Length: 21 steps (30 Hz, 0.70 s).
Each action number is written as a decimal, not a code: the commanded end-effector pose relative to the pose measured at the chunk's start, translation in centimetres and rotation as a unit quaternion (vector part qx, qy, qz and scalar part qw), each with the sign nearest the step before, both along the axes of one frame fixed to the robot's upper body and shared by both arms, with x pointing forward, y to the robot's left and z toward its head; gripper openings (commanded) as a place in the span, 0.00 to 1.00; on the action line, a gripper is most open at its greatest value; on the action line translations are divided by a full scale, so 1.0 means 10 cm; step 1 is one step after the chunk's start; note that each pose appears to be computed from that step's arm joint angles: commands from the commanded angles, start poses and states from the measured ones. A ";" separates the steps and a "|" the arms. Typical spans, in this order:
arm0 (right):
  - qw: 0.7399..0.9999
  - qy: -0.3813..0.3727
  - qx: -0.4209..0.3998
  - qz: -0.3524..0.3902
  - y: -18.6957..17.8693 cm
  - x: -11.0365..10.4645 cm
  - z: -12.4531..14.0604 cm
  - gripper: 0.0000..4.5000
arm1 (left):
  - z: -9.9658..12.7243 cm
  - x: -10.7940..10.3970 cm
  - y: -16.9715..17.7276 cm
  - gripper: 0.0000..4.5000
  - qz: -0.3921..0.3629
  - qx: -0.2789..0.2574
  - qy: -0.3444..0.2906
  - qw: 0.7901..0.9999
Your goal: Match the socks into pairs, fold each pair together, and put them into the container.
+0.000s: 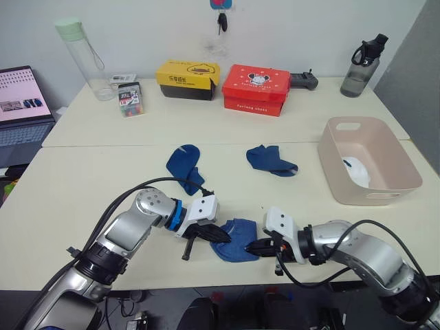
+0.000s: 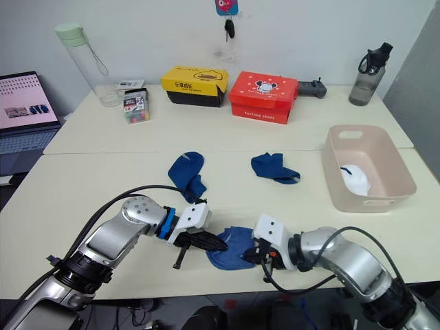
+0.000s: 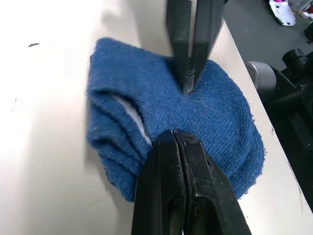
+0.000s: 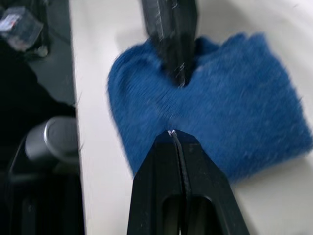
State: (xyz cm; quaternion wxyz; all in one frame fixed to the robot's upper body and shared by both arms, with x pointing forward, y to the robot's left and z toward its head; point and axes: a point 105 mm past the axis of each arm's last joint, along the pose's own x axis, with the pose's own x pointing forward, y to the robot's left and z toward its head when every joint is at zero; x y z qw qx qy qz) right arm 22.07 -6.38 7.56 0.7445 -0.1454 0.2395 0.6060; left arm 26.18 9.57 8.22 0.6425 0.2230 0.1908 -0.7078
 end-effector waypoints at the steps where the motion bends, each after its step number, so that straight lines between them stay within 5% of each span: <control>1: 1.000 -0.025 0.013 0.013 -0.06 -0.04 0.17 0.01 | -0.02 0.04 0.05 0.00 0.023 0.003 0.000 1.000; 6: 0.994 -0.074 0.041 -0.072 -0.16 0.14 0.41 0.01 | -0.06 0.07 0.09 0.00 0.035 0.005 0.006 0.999; 9: 0.994 0.017 0.026 -0.103 -0.28 0.09 0.28 0.01 | -0.13 0.07 0.20 0.00 0.039 0.025 0.001 0.999; 12: 0.986 0.082 0.047 -0.134 -0.27 0.07 0.26 0.14 | -0.17 0.05 0.28 0.00 0.036 0.040 -0.005 0.999; 18: 0.968 0.179 0.060 -0.168 -0.17 0.03 0.15 0.59 | -0.18 0.03 0.29 0.00 0.037 0.038 -0.004 0.999; 21: 0.956 0.220 0.064 -0.182 -0.12 0.04 0.08 0.59 | -0.18 0.03 0.27 0.00 0.037 0.037 -0.005 0.999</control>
